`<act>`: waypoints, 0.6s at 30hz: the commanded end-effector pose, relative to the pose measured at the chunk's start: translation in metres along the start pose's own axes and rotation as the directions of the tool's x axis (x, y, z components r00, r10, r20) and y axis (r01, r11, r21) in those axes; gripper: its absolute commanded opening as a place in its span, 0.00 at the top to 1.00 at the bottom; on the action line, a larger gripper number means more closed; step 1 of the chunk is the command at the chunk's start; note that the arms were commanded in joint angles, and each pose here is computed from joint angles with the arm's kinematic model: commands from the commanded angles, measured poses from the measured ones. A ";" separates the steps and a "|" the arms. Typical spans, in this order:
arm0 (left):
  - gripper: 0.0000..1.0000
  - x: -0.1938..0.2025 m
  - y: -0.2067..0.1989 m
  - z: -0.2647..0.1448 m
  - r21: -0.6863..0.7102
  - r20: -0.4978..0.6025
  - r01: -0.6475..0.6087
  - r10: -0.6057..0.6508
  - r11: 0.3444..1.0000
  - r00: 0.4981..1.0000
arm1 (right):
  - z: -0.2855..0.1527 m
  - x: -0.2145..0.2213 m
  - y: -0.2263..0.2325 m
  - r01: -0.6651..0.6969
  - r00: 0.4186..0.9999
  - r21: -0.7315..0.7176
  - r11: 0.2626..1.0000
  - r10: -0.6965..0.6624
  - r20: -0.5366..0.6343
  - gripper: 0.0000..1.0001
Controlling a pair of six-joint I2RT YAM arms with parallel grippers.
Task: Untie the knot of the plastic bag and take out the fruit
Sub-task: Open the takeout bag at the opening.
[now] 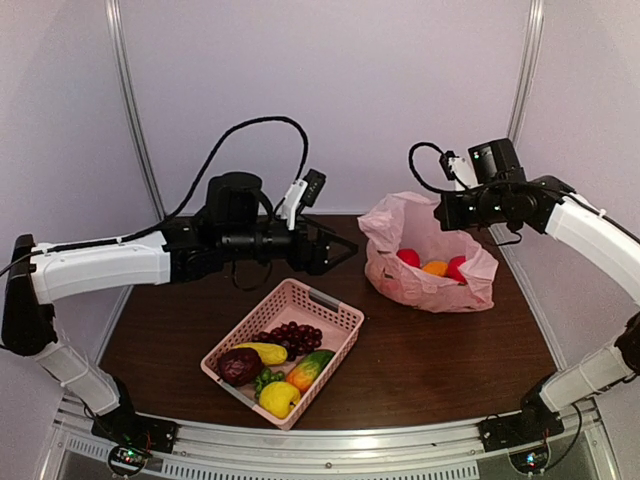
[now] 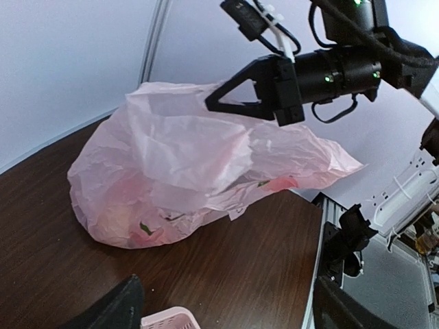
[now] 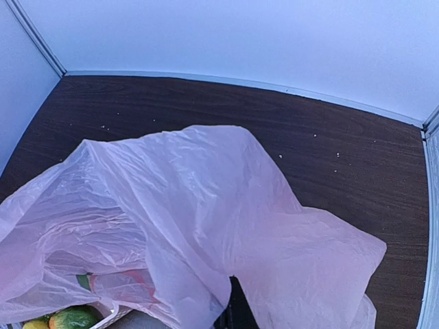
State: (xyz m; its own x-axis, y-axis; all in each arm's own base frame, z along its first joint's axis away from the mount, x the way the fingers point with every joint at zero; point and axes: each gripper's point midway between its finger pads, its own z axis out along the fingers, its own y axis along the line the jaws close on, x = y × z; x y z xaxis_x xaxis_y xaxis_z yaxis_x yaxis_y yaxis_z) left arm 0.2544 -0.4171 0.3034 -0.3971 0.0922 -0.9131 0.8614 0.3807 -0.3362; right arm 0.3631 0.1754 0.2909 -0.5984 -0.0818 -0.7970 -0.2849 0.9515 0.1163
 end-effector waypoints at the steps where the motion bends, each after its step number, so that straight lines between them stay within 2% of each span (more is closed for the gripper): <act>1: 0.08 -0.015 -0.021 0.018 0.087 0.049 0.021 -0.025 0.996 0.998 | -0.014 -0.011 0.019 -0.030 0.997 -0.101 0.994 0.036 0.063 1.00; 3: 0.03 -0.012 -0.019 0.026 0.080 0.042 0.034 -0.037 0.996 0.998 | -0.016 -0.010 0.024 -0.024 0.997 -0.120 0.993 0.032 0.065 1.00; 7: 0.02 -0.018 -0.007 0.038 0.025 0.053 0.078 -0.079 0.997 0.995 | -0.019 -0.006 0.031 -0.009 0.998 -0.141 0.990 0.018 0.065 1.00; 12: 0.03 -0.031 -0.005 0.047 0.024 0.085 0.113 -0.114 0.993 0.990 | -0.022 0.000 0.035 -0.001 0.998 -0.152 0.988 0.011 0.060 1.00; 18: 0.03 -0.017 0.009 0.060 -0.030 0.039 0.141 -0.140 0.989 0.989 | -0.027 0.003 0.036 0.003 0.998 -0.153 0.988 0.007 0.064 1.00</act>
State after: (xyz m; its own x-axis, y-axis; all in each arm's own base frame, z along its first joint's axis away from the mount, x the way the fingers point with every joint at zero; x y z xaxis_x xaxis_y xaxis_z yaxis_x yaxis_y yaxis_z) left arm 0.2766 -0.4665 0.3062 -0.4840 0.0183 -0.8749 0.8116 0.3831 -0.4410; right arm 0.3382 0.2009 0.3006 -0.5690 -0.0687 -0.8194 -0.3856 0.9025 0.1920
